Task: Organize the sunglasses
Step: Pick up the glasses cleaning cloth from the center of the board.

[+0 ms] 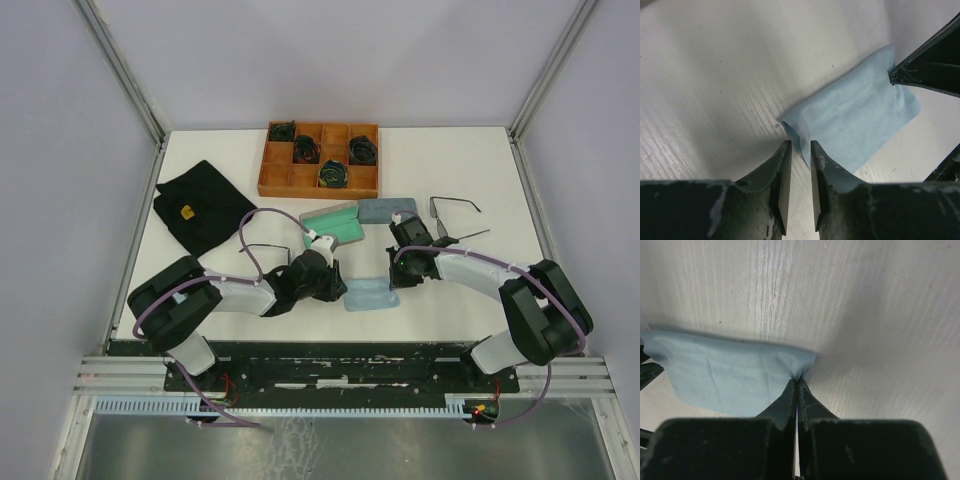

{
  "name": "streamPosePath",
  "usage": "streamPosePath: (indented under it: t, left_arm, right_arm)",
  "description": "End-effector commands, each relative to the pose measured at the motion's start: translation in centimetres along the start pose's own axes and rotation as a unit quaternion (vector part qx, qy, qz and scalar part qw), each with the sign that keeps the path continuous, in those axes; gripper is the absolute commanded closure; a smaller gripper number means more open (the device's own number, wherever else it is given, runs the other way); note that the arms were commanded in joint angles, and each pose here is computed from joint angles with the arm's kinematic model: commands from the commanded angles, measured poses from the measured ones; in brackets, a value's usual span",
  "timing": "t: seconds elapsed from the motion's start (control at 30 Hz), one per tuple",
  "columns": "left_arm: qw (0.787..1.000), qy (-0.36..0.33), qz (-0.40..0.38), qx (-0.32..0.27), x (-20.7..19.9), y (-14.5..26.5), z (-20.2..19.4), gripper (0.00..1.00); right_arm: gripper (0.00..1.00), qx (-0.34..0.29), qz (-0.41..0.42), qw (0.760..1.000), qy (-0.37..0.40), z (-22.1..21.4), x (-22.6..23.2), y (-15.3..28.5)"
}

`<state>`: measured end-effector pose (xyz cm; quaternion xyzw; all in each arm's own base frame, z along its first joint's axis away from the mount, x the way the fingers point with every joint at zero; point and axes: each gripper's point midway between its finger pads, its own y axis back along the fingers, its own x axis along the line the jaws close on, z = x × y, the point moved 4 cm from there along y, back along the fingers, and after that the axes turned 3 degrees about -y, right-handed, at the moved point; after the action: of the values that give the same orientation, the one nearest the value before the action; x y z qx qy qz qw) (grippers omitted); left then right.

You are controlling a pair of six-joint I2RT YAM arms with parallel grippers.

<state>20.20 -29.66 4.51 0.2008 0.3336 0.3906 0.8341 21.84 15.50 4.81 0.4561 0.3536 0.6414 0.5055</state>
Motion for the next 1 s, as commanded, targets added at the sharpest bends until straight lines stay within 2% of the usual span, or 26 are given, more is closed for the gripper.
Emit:
streamPosePath:
  t: [0.0, 0.33, 0.47, 0.67, 0.77, 0.97]
  left_arm:
    - [1.000, 0.006, -0.005, -0.008, -0.6, 0.1, 0.4, 0.71]
    - [1.000, 0.003, -0.014, -0.006, -1.5, -0.3, 0.1, 0.74]
    - [1.000, 0.002, -0.008, -0.008, -1.3, -0.4, 0.2, 0.85]
    - [1.000, 0.000, 0.004, -0.018, -1.2, -0.4, 0.8, 0.94]
    - [1.000, -0.003, 0.005, -0.025, -1.4, -0.3, 1.5, 0.97]
    - [0.999, -0.006, -0.001, -0.038, -2.0, 0.3, 2.6, 0.97]
  right_arm:
    - [1.00, 0.005, -0.010, 1.000, 0.001, -0.6, -0.6, -0.2]
    - [1.00, 0.004, -0.009, 1.000, 0.000, -0.6, -0.6, -0.1]
    - [1.00, 0.004, -0.009, 1.000, 0.001, -0.6, -0.6, -0.1]
    - [1.00, -0.001, -0.006, 1.000, 0.002, -0.5, -0.5, 0.0]
    - [1.00, -0.015, 0.006, 1.000, 0.004, -0.1, -0.1, 0.5]
    - [1.00, -0.038, 0.018, 0.999, 0.004, 0.6, 0.3, 1.7]
